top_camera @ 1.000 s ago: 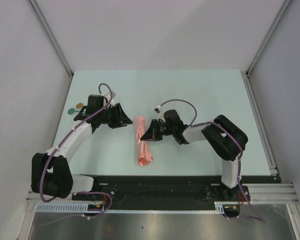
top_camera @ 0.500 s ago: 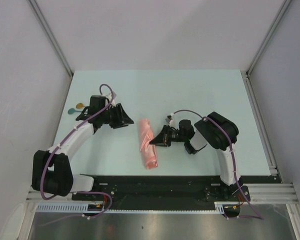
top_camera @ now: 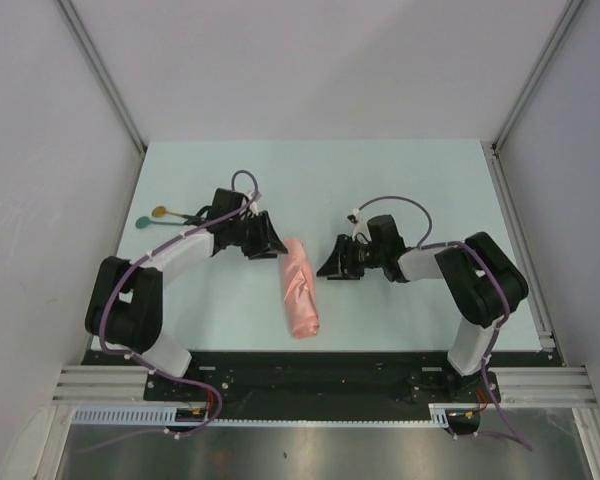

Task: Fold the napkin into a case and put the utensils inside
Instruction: Turn over the square folded napkin at the center of the board.

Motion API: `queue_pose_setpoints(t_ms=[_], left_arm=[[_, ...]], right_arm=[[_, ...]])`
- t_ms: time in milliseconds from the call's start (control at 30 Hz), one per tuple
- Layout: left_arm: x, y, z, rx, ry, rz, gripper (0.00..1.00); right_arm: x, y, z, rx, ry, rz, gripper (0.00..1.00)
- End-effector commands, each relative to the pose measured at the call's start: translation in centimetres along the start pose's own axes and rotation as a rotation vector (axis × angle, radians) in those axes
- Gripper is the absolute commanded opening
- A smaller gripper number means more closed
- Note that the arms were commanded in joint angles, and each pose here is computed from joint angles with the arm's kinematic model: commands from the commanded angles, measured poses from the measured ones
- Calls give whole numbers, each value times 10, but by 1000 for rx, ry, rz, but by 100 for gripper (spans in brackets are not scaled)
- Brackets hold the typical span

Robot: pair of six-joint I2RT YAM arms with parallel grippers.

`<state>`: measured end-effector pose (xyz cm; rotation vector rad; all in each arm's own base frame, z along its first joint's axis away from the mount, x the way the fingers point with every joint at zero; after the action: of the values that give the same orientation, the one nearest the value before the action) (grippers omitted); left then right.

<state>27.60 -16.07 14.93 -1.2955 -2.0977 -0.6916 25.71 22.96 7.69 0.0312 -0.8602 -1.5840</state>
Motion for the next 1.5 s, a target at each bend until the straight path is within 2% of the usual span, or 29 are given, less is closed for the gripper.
queue_pose_setpoints(t_ms=[0,167,367,467,700,1000,1467], left_arm=[[-5,18,-20,-17,-49,-50,42],[-19,23,-16,18,-24,-46,35],[-29,23,-15,28,-11,-26,31],[-30,22,-14,26,-7,-24,29],[-32,20,-13,23,-7,-17,27],[-34,20,-13,27,-6,-11,24],[-35,19,-18,19,-9,-4,23]], right_arm=[[9,6,13,158,-192,138,54],[-11,21,30,233,-201,149,45],[-32,33,28,231,-157,152,30],[-36,36,31,236,-141,149,27],[-34,38,31,242,-167,145,26],[-22,47,56,303,-207,127,29],[-41,45,55,308,-171,154,29]])
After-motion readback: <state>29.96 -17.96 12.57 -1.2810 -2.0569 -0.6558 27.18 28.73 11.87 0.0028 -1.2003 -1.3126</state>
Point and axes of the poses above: each gripper's point midway between its finger pads, its own x axis back along the fingers, its own z axis along the line the jaws close on, y = z × x, the point moved 8 cm from there along x, back along the fingers, and after that the axes turned 15 degrees about x, right-handed, at the moved point
